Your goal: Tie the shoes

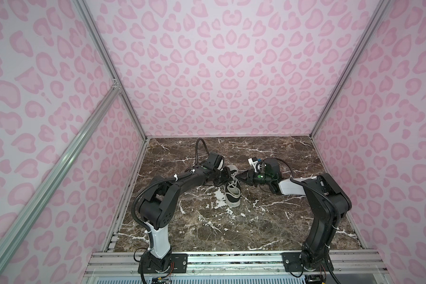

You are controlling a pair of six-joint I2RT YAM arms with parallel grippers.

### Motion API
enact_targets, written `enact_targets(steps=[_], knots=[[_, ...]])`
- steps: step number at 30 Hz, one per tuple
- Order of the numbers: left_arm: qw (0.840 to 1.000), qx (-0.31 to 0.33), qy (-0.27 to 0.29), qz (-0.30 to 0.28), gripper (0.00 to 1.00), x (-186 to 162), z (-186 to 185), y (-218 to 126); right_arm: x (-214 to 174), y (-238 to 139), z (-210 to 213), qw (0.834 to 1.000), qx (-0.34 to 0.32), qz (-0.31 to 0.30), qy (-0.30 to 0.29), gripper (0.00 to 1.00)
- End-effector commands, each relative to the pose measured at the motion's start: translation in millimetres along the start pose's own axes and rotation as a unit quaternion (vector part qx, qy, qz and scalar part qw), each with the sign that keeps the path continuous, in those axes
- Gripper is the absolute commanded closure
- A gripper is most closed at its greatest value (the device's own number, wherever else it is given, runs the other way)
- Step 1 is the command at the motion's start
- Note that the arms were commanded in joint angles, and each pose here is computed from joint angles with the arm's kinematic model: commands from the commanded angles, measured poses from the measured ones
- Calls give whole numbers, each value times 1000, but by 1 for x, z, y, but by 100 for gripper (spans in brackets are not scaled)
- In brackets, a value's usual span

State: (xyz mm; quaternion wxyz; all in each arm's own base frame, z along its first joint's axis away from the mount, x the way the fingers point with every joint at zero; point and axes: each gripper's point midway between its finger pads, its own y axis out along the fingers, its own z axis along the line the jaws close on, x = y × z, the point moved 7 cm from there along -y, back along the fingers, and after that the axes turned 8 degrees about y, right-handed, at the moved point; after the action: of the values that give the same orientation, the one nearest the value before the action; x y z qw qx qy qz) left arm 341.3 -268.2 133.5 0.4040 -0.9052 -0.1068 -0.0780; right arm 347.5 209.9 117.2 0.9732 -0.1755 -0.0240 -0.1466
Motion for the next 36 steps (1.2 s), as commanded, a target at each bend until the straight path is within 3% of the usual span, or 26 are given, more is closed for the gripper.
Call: enact_targets(steps=[1, 11, 21, 36], knots=[[1000, -7, 0, -6, 97, 2, -3, 1, -2, 0, -2, 1000, -1, 3, -3, 81], [1000, -4, 4, -7, 97, 2, -6, 1, -6, -6, -20, 999, -50, -3, 10, 88], [1000, -7, 2, -8, 97, 2, -7, 1, -14, 7, -21, 998, -56, 27, 8, 93], [1000, -6, -1, -4, 97, 0, -6, 2, -13, 12, -12, 999, 4, 24, 21, 89]])
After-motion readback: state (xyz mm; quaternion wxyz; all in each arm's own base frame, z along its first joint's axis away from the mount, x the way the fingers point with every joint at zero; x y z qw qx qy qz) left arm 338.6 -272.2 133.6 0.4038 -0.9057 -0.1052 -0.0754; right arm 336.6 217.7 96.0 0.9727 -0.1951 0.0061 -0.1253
